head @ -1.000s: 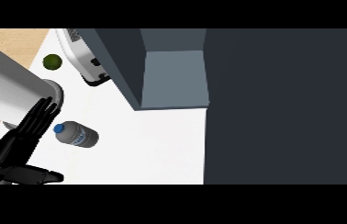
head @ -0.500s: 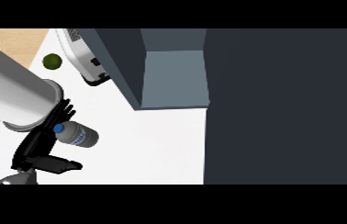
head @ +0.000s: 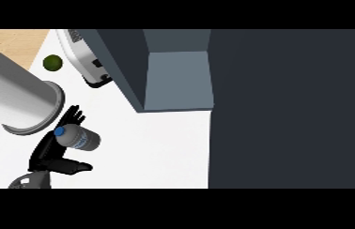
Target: Pick up the bottled water, place it into the cabinet and close the cabinet
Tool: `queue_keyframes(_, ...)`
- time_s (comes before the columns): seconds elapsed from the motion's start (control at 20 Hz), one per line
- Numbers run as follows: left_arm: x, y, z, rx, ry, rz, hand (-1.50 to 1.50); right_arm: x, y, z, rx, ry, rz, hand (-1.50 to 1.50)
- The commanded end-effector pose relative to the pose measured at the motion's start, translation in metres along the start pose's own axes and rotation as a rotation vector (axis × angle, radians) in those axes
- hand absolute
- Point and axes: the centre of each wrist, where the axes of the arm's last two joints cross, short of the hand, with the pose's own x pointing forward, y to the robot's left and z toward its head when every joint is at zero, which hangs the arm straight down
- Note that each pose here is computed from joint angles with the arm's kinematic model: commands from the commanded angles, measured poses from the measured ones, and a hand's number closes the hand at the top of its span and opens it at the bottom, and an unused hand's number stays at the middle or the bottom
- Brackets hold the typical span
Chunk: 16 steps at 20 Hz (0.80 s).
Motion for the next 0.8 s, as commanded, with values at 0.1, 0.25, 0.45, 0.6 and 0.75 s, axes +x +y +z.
queue_keyframes(0.1,-0.015,0.006,0.0,-0.08,-0.011,0.12,-1.5,0.033,0.026,-0.003,0.054,-0.089,-0.056,-1.5)
queue_keyframes(0.25,-0.025,0.0,0.0,-0.097,-0.032,0.132,-1.5,0.03,0.02,0.002,0.031,-0.089,-0.053,-1.5)
queue_keyframes(0.45,-0.023,-0.004,-0.011,-0.087,-0.053,0.201,1.5,0.033,0.029,0.006,0.021,-0.079,-0.052,-1.5)
queue_keyframes(0.6,-0.039,-0.011,0.006,-0.119,-0.043,0.305,1.5,0.03,0.022,0.001,0.015,-0.096,-0.035,-1.5)
queue_keyframes(0.75,-0.035,-0.015,-0.003,-0.126,-0.076,0.352,1.5,0.044,0.029,0.002,0.03,-0.084,-0.026,-1.5)
